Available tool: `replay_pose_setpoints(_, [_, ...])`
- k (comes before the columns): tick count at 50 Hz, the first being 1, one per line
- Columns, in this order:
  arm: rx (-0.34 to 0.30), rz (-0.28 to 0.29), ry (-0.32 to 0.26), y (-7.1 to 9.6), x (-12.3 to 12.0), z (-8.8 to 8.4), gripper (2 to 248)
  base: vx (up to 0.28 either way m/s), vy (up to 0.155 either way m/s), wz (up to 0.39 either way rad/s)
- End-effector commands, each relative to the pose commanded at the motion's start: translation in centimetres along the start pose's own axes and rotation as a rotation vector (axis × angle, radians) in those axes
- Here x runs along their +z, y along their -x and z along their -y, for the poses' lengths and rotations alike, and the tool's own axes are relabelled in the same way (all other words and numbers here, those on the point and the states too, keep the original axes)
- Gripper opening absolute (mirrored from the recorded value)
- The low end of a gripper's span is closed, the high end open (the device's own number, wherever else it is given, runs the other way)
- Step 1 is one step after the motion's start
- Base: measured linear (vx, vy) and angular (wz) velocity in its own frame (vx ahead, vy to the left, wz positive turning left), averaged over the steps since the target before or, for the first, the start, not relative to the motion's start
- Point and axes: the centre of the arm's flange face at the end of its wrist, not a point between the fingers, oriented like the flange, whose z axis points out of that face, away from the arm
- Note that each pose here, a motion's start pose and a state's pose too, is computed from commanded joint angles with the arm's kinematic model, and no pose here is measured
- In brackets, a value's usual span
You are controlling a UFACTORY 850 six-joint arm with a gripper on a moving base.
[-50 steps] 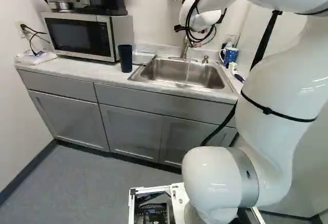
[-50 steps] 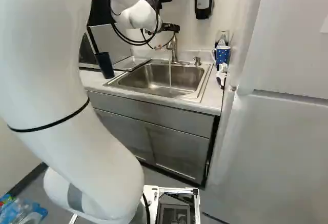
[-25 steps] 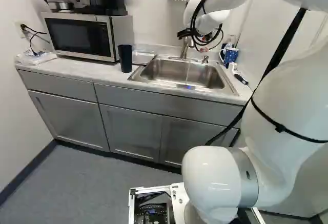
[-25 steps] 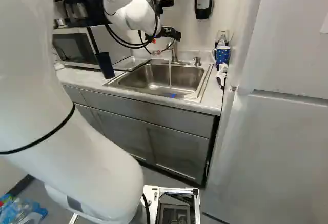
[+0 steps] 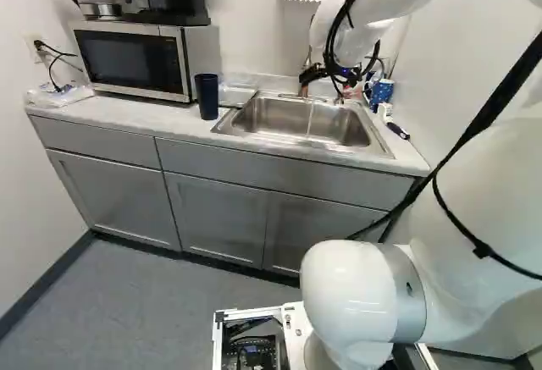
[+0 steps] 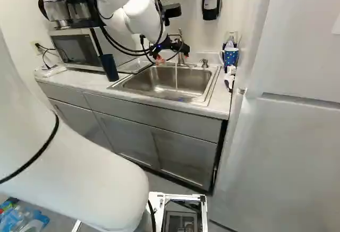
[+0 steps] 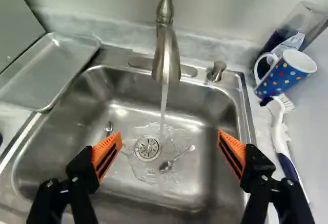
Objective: Rinse the cup and place it in the tray
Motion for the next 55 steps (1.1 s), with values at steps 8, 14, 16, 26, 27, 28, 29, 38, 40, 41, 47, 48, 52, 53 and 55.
replay_pose_setpoints(8, [-0.007,0.031,0.003,0.5,-0.3,0.0,247,0.0,0.0,0.0])
replay_pose_setpoints(14, [-0.007,0.039,0.003,0.6,-0.3,0.0,247,0.0,0.0,0.0])
replay_pose_setpoints(16, [-0.007,0.043,0.003,0.7,-0.3,0.0,247,0.0,0.0,0.0])
replay_pose_setpoints(26, [-0.007,0.049,0.003,0.7,-0.3,0.0,247,0.0,0.0,0.0])
replay_pose_setpoints(27, [-0.007,0.049,0.003,0.7,-0.3,0.0,247,0.0,0.0,0.0])
replay_pose_setpoints(28, [-0.007,0.049,0.003,0.7,-0.3,0.0,247,0.0,0.0,0.0])
replay_pose_setpoints(29, [-0.007,0.049,0.003,0.7,-0.3,0.0,247,0.0,0.0,0.0])
replay_pose_setpoints(38, [-0.008,0.048,0.002,0.7,-0.3,0.0,247,0.0,0.0,0.0])
replay_pose_setpoints(40, [-0.009,0.048,0.001,0.7,-0.3,0.1,247,0.0,0.0,0.0])
replay_pose_setpoints(41, [-0.009,0.048,0.0,0.7,-0.3,0.1,247,0.0,0.0,0.0])
replay_pose_setpoints(47, [-0.018,0.047,-0.01,0.5,-0.1,0.7,247,0.0,0.0,0.0])
replay_pose_setpoints(48, [-0.02,0.047,-0.012,0.4,-0.1,0.8,247,0.0,0.0,0.0])
replay_pose_setpoints(52, [-0.029,0.046,-0.022,0.2,0.0,1.4,247,0.0,0.0,0.0])
replay_pose_setpoints(53, [-0.032,0.046,-0.025,0.2,0.0,1.5,247,0.0,0.0,0.0])
replay_pose_setpoints(55, [-0.037,0.046,-0.03,0.1,0.1,1.8,247,0.0,0.0,0.0])
